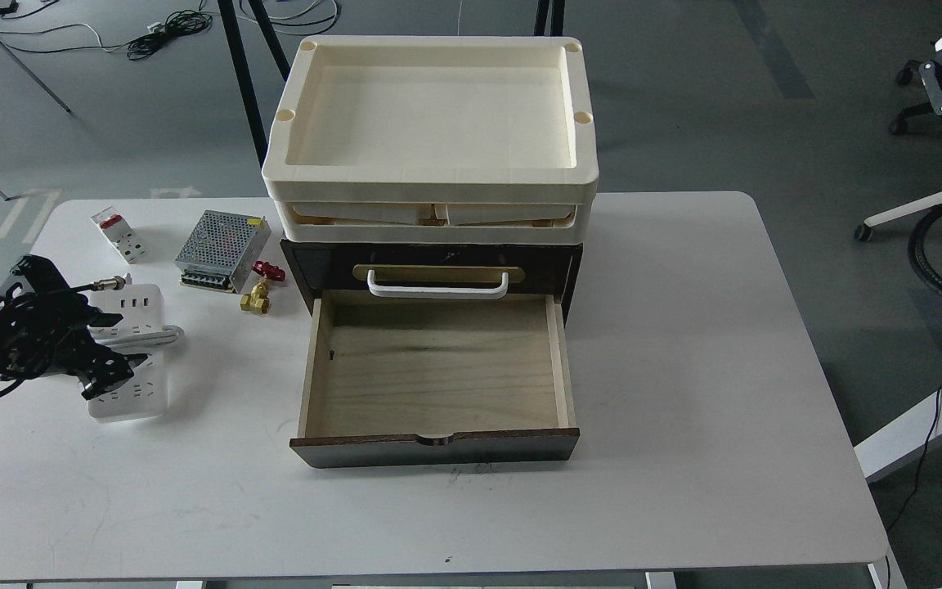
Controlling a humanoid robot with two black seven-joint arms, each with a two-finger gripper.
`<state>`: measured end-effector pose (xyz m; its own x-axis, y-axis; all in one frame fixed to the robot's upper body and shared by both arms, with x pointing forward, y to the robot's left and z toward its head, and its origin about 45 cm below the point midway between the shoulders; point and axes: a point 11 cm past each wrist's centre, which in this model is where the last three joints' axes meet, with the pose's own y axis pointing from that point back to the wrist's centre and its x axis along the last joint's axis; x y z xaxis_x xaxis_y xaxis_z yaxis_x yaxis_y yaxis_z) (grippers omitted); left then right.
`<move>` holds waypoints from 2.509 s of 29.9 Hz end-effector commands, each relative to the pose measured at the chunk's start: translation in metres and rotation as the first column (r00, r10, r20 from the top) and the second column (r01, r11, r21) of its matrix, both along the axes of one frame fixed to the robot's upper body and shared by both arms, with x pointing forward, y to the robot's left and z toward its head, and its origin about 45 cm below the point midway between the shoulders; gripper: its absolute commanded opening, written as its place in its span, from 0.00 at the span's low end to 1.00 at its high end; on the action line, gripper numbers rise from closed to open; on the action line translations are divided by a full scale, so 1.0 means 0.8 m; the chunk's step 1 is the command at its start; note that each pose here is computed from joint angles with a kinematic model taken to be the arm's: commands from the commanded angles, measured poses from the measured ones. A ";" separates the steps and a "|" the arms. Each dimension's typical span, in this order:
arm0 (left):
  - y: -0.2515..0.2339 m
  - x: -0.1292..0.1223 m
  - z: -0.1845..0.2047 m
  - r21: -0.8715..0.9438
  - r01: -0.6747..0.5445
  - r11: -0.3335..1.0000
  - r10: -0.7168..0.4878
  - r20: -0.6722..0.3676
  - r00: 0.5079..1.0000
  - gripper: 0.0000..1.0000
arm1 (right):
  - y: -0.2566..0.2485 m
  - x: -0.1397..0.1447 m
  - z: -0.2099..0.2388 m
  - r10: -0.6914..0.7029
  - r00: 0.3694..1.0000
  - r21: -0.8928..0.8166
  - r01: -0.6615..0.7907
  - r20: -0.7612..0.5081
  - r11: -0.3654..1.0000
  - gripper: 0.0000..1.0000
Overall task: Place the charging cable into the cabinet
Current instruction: 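Grasp the power strip and its coiled cable with the left gripper, then lift the power strip and carry it toward the open drawer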
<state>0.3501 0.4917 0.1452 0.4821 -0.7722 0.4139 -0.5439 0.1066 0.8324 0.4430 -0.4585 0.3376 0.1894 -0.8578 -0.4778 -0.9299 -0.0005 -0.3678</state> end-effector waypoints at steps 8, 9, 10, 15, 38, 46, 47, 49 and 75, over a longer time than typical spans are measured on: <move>0.001 0.000 0.000 0.000 0.006 1.000 -0.006 0.004 1.000 0.43 | -0.003 -0.002 -0.003 -0.005 1.000 -0.001 0.005 -0.006 1.000 1.00; 0.002 0.000 0.000 0.003 0.004 1.000 -0.004 0.005 1.000 0.42 | -0.003 -0.002 -0.003 -0.005 1.000 -0.001 0.005 -0.006 1.000 1.00; 0.004 0.000 0.001 0.006 0.001 1.000 -0.001 0.007 1.000 0.40 | -0.003 -0.002 -0.003 -0.005 1.000 -0.001 0.005 -0.006 1.000 0.99; 0.009 -0.002 0.000 0.012 -0.009 1.000 0.009 0.006 1.000 0.37 | -0.003 -0.002 -0.004 -0.005 1.000 0.001 0.005 -0.007 1.000 1.00; -0.002 0.001 0.002 -0.036 0.055 0.998 -0.052 0.068 0.996 0.04 | -0.007 -0.004 -0.009 -0.016 1.000 0.007 0.016 -0.015 1.000 1.00; -0.002 0.008 0.010 -0.040 0.047 0.998 -0.043 0.084 0.996 0.00 | -0.009 -0.006 -0.014 -0.019 1.000 0.007 0.019 -0.024 1.000 1.00; -0.003 0.009 0.011 -0.045 0.045 0.998 -0.041 0.088 0.995 0.00 | -0.009 -0.007 -0.014 -0.021 0.999 0.007 0.021 -0.025 1.000 1.00; -0.005 0.010 0.013 -0.064 0.036 0.997 -0.029 0.099 0.995 0.00 | -0.009 -0.007 -0.014 -0.020 1.000 0.008 0.020 -0.024 1.000 0.99; -0.103 -0.126 0.154 -0.490 -0.058 0.870 0.035 -0.056 0.998 0.00 | -0.013 -0.007 -0.009 -0.031 0.999 0.017 0.031 -0.010 0.999 1.00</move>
